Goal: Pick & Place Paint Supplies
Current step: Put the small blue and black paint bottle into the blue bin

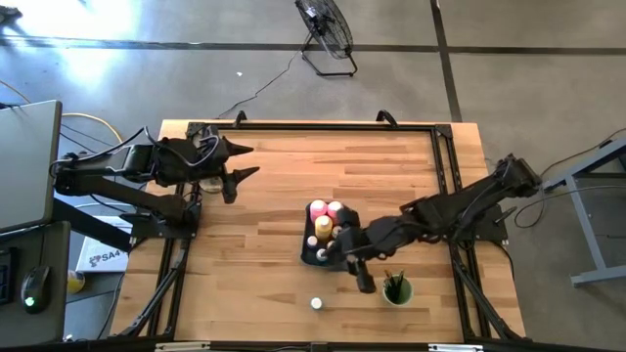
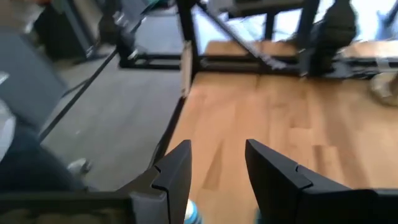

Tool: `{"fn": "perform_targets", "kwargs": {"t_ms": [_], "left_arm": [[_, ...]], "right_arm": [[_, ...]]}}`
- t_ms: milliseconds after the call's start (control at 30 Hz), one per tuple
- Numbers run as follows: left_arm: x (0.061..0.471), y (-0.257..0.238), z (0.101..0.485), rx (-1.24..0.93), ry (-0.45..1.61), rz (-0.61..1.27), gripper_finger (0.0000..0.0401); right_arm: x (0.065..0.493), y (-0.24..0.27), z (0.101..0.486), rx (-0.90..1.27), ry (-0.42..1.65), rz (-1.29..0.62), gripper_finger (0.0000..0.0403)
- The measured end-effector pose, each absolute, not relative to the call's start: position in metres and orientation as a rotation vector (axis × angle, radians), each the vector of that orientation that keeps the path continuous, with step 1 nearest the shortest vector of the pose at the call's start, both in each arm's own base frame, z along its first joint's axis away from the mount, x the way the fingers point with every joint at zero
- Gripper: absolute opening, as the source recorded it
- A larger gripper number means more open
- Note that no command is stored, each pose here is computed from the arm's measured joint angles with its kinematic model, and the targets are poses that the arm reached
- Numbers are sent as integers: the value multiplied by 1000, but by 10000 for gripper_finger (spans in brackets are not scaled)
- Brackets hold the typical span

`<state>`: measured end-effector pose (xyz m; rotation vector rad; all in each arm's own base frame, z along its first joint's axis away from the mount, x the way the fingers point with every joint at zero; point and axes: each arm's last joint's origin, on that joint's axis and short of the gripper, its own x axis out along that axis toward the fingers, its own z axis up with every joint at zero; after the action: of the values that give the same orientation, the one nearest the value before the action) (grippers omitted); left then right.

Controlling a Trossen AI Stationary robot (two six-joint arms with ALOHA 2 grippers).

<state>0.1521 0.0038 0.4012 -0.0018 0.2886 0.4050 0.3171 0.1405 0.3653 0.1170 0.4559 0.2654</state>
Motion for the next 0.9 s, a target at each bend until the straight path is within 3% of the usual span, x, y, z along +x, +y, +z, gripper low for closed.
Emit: {"fn": "perform_targets", "kwargs": {"t_ms": [667,900], "left_arm": [[152,4,402,-3,283,408,242],[151,6,400,46,308,486,242]], "right_arm": [[372,140,295,6,652,508,144],[377,141,288,20,663,543,144]]}}
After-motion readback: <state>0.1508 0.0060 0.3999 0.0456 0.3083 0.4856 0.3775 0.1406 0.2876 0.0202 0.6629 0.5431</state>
